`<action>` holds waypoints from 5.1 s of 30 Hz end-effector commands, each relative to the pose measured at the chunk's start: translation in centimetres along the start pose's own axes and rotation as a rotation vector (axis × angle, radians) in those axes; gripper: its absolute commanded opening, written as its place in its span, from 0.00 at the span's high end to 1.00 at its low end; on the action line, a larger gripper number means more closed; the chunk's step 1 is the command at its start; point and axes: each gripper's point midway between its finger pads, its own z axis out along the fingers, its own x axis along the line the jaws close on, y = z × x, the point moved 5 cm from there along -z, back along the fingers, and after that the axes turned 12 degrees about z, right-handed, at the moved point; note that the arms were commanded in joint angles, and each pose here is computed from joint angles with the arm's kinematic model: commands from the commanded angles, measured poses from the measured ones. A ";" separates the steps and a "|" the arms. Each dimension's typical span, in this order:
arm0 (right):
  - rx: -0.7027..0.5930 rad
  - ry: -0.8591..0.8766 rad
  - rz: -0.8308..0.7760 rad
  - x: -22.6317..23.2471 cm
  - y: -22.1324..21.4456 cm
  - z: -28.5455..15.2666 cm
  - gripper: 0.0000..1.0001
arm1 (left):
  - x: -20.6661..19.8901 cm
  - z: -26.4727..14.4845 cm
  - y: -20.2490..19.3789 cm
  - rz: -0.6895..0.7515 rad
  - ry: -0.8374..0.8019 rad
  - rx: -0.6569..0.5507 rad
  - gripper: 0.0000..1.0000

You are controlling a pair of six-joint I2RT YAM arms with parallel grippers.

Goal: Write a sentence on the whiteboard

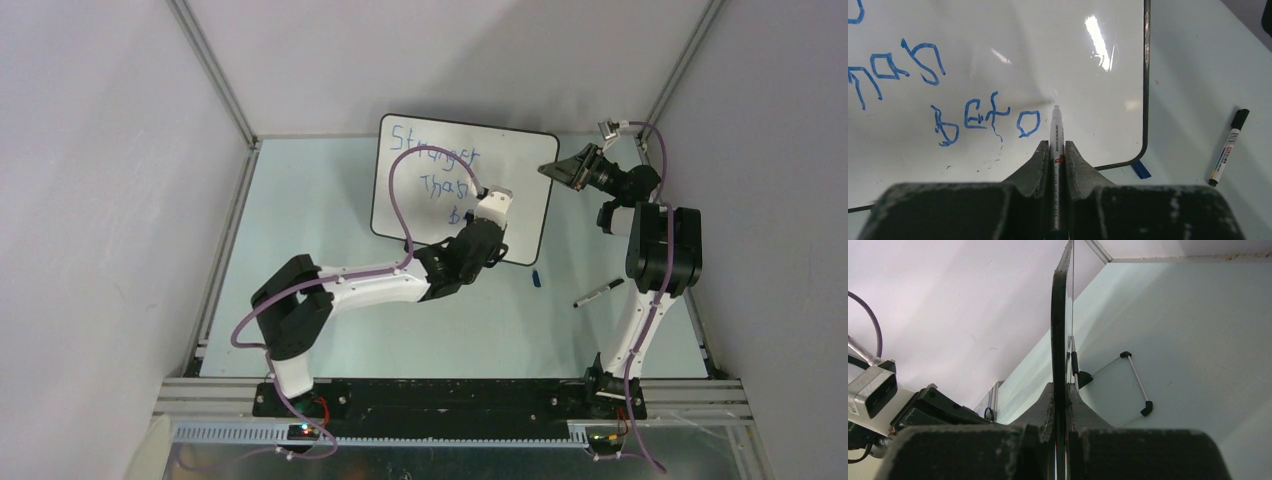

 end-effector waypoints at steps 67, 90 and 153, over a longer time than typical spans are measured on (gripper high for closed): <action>-0.010 0.043 -0.067 3.7 1.3 0.4 1.00 | 1.3 -0.1 -1.8 0.026 0.012 0.085 1.00; -0.011 0.045 -0.071 3.8 1.4 0.4 1.00 | 1.8 -1.4 3.5 0.013 0.015 -0.007 1.00; -0.012 0.041 -0.067 3.8 1.4 0.2 1.00 | 0.6 2.0 1.0 0.024 0.005 0.064 1.00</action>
